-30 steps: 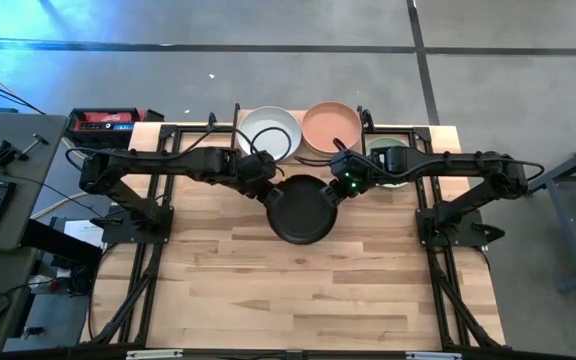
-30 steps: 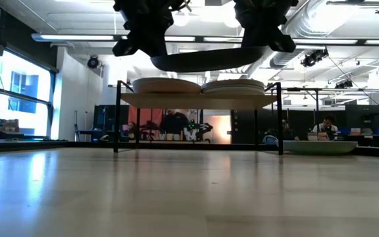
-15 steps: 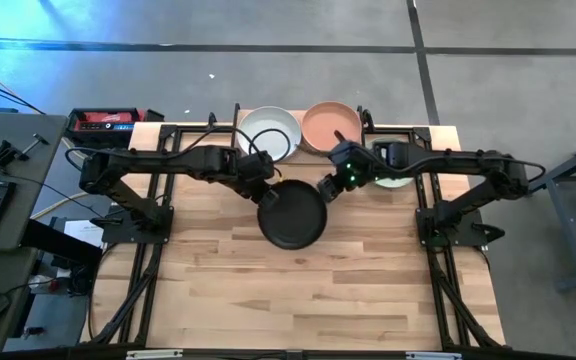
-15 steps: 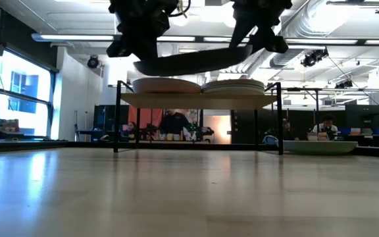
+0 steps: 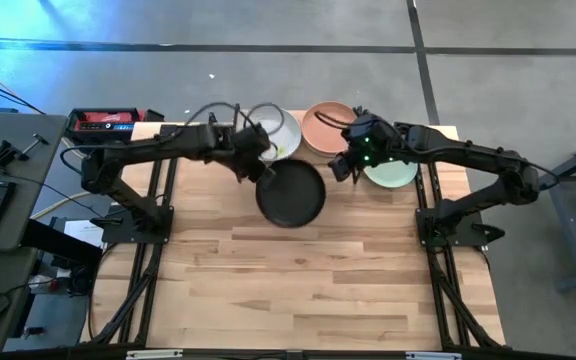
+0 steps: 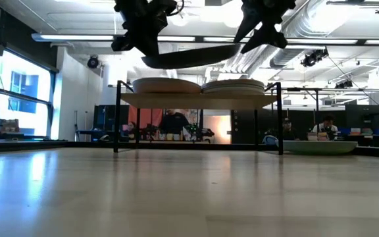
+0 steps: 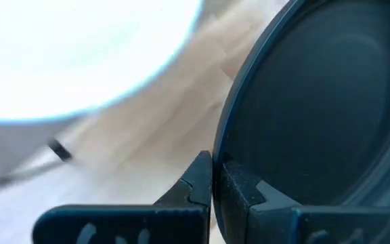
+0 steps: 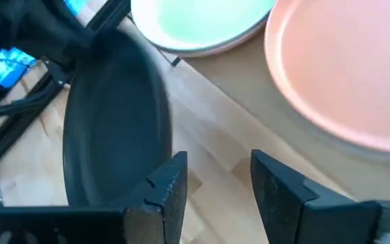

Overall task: Place and stack plates onto a shelf
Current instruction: Stack the black plate on top of the other gray plate on the shelf

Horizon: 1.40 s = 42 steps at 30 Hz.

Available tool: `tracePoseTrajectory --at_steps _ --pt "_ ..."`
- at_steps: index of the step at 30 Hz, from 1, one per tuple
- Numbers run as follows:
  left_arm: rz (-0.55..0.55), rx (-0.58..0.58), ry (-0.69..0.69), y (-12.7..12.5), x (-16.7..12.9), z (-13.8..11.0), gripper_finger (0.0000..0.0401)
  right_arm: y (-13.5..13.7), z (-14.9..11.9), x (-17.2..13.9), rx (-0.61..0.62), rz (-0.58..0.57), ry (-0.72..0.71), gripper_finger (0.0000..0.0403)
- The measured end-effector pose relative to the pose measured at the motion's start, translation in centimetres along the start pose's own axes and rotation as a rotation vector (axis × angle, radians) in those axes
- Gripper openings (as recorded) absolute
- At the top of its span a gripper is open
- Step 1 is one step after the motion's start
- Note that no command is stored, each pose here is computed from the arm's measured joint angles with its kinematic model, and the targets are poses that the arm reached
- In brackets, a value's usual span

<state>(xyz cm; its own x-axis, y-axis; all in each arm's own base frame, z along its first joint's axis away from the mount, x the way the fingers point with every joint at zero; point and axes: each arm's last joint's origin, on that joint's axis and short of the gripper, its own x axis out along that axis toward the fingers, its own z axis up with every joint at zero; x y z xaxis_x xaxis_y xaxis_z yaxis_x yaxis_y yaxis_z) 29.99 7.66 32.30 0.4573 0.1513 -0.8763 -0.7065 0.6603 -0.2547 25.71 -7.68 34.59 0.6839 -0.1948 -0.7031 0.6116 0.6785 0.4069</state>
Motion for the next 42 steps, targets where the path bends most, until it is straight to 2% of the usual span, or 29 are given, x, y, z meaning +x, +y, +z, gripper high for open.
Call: tracePoseTrajectory --at_steps 5,14,18,26,32,42 --pt "0.019 -0.07 -0.068 2.3 -1.5 2.6 0.0001 -0.6 0.7 -0.2 -0.084 -0.004 -0.039 0.014" --pt "0.098 -0.244 -0.148 7.6 -4.7 6.0 0.0001 -1.6 1.3 -0.3 -0.136 -0.032 -0.053 0.014" --pt "0.13 -0.328 -0.169 10.2 -5.5 6.9 0.0001 -1.7 1.4 -0.3 -0.151 -0.037 -0.053 0.014" --pt "0.098 -0.45 -0.136 14.0 -5.7 7.7 0.0001 -1.7 1.3 -0.3 -0.17 -0.039 -0.049 0.014" --pt "0.088 -0.483 -0.055 15.1 -5.0 7.6 0.0001 -1.7 1.3 -0.3 -0.185 -0.039 -0.049 0.014" --pt "0.088 -0.468 -0.003 14.9 -3.0 8.1 0.0001 -1.8 1.3 -0.3 -0.182 -0.041 -0.045 0.014"
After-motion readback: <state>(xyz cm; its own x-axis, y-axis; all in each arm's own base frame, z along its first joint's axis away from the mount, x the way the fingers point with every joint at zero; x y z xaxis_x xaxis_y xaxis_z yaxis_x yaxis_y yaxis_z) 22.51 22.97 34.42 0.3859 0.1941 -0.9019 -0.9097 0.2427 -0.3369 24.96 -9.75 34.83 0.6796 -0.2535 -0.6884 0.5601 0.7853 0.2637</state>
